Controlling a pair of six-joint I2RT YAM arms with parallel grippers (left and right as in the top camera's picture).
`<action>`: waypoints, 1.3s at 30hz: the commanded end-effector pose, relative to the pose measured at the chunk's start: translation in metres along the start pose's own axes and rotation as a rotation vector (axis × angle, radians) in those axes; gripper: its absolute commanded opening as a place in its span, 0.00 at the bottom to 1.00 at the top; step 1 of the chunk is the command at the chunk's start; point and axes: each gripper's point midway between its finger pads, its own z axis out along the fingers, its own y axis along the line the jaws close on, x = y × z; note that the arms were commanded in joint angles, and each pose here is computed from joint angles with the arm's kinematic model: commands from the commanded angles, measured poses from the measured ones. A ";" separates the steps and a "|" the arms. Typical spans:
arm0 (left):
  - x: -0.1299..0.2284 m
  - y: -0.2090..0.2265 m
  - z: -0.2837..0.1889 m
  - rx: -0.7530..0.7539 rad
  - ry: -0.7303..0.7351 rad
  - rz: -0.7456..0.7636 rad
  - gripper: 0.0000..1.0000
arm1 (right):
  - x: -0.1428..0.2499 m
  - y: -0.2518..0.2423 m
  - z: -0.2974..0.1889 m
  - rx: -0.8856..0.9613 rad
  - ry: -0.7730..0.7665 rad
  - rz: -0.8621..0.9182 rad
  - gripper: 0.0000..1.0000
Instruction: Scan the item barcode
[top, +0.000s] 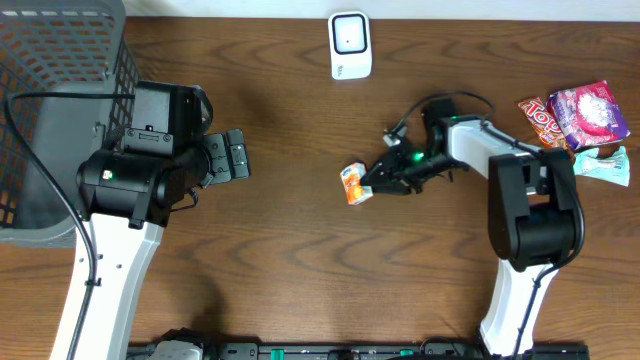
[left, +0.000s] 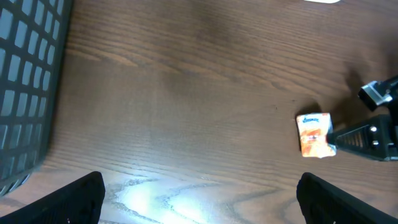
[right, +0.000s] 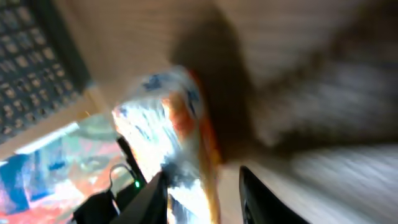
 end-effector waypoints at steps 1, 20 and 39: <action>0.000 0.003 0.001 -0.015 0.001 0.005 0.98 | -0.016 -0.014 -0.024 0.141 -0.053 0.028 0.33; 0.000 0.003 0.001 -0.015 0.001 0.005 0.98 | -0.019 -0.022 -0.044 0.536 -0.042 -0.098 0.90; 0.000 0.003 0.001 -0.015 0.001 0.005 0.98 | -0.012 0.013 -0.029 0.297 0.008 -0.177 0.71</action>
